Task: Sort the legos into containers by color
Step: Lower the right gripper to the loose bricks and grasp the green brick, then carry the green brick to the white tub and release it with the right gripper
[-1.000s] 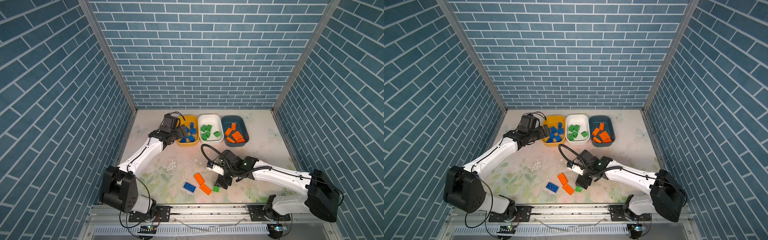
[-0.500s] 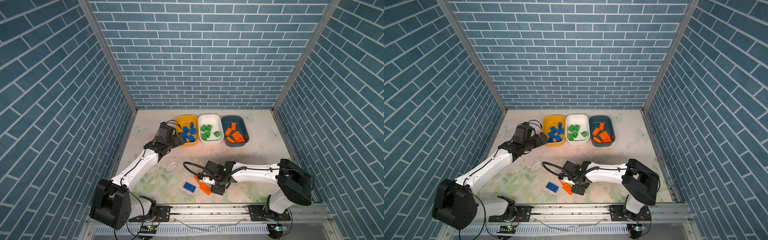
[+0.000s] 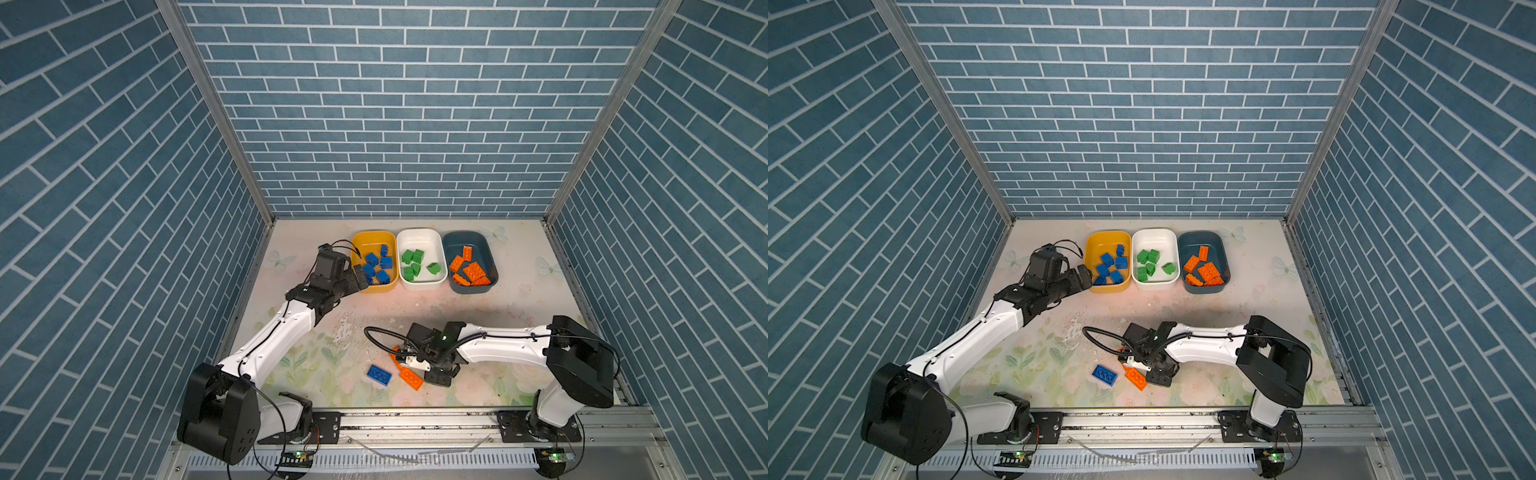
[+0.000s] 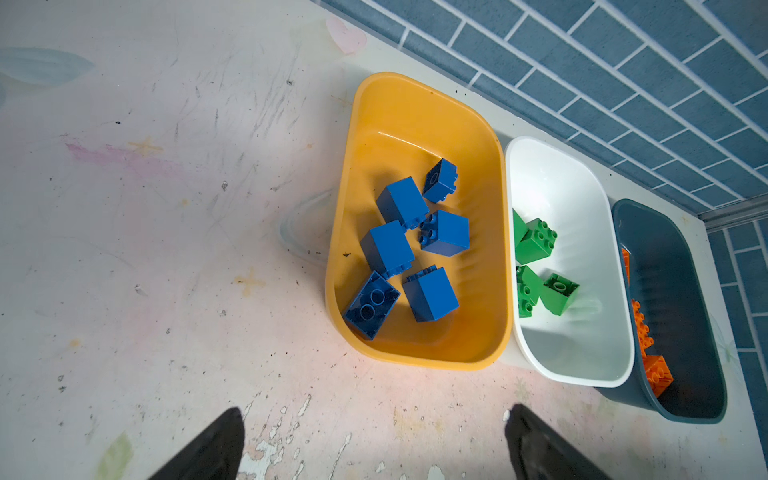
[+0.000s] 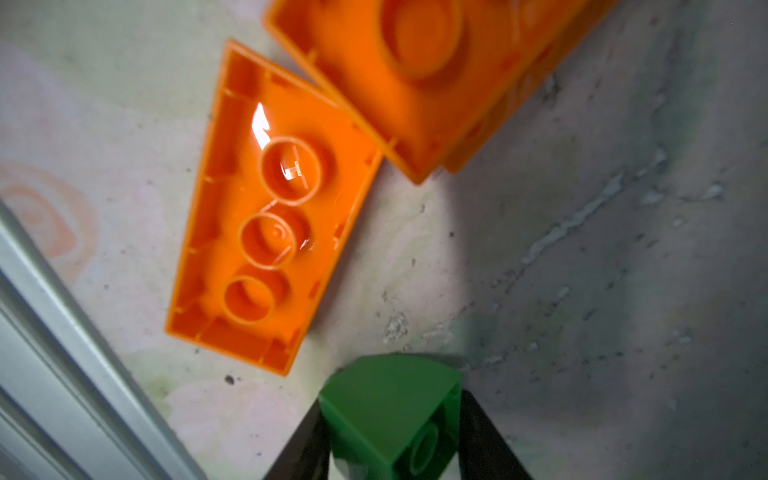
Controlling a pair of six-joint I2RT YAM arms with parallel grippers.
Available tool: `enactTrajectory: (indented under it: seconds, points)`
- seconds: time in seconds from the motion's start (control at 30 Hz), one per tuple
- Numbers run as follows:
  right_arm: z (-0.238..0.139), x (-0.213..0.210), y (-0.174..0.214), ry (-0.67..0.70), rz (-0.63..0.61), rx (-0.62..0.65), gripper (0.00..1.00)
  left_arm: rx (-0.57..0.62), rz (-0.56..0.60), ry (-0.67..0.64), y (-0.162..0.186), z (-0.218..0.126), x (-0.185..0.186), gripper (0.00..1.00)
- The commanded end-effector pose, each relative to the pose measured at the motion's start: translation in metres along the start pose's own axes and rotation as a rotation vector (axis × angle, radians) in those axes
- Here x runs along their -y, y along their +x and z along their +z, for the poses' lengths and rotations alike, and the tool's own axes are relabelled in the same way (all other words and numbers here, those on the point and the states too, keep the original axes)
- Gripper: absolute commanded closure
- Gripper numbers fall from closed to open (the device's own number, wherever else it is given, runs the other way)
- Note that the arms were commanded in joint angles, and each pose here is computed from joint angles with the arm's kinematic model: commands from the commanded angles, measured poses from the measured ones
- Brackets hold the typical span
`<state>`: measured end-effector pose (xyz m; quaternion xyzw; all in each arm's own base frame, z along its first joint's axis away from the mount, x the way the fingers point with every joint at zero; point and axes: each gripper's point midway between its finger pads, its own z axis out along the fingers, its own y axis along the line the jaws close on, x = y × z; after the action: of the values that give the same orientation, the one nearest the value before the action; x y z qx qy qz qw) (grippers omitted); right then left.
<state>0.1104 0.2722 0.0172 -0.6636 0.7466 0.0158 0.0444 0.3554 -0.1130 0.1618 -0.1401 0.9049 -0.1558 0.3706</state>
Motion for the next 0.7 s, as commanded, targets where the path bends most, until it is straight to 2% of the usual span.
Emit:
enactTrajectory:
  seconds: [0.0,0.1,0.33,0.53,0.67]
  points:
    - [-0.002,0.006,-0.001,0.035,-0.041,0.002,0.62,-0.026,0.004,-0.016,0.005,0.006,-0.005,0.01]
    - [-0.013,0.017,-0.009,0.063,-0.03,0.068,0.67,-0.043,0.005,-0.019,0.007,0.008,-0.004,0.01]
    - [-0.049,0.064,-0.027,0.126,0.054,0.249,0.69,-0.058,-0.012,0.003,0.009,0.013,0.002,0.01]
    - [-0.082,0.118,-0.05,0.209,0.129,0.438,0.7,-0.068,0.04,0.017,0.013,0.014,0.031,0.01]
    - [-0.101,0.154,-0.064,0.269,0.193,0.558,0.7,-0.075,0.027,0.039,0.013,0.019,0.043,0.01]
